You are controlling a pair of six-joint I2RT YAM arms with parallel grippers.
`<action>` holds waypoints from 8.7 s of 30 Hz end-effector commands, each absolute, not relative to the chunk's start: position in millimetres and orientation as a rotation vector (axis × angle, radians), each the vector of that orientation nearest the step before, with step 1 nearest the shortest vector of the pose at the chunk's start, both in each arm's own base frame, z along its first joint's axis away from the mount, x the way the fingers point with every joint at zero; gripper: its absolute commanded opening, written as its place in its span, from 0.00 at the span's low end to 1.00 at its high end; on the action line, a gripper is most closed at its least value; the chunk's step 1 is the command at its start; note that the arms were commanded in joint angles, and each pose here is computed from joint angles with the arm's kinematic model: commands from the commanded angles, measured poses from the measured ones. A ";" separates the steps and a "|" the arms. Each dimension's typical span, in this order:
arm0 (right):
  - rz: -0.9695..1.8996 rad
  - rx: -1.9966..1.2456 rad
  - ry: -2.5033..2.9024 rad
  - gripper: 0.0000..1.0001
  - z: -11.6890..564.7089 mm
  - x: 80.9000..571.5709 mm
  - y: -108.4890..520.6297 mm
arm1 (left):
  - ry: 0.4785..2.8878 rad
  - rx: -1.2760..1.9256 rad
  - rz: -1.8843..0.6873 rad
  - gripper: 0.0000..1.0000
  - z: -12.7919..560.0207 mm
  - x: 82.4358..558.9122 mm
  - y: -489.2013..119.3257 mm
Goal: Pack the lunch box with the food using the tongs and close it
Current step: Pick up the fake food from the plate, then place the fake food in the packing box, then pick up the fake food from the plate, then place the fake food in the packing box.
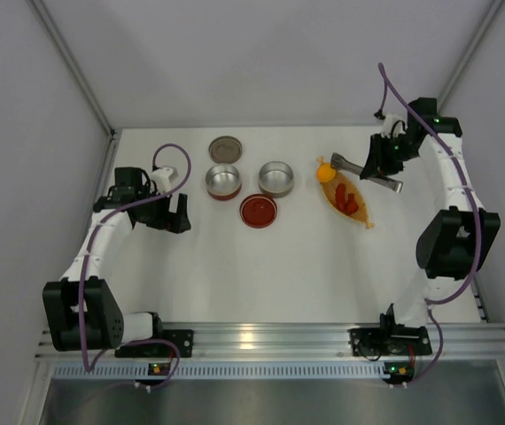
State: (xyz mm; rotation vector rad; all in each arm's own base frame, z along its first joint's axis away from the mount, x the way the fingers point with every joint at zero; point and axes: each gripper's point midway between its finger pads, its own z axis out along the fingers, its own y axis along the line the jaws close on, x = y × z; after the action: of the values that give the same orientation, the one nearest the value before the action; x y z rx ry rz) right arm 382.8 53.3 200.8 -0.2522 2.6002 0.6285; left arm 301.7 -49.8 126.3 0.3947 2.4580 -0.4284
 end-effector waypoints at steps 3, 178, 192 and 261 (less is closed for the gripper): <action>0.650 -0.337 2.454 0.00 243.9 384.1 60.4 | 2.404 0.399 -0.429 0.98 142.4 313.9 -52.1; 0.245 -0.139 2.766 0.24 141.2 358.5 66.5 | 2.293 0.446 -0.315 0.98 189.4 296.3 -31.0; 0.267 -0.238 2.634 0.00 198.0 359.5 62.6 | 2.290 0.447 -0.316 0.98 191.0 294.7 -31.4; 0.475 -0.810 2.461 0.28 167.6 425.3 227.7 | 2.341 0.412 -0.343 0.98 170.5 306.2 -30.6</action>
State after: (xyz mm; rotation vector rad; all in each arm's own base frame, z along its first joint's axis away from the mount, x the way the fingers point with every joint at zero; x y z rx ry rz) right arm 407.3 217.4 150.3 -0.8328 2.5589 0.4306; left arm 299.1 -32.4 169.7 0.4050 2.3718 -0.3538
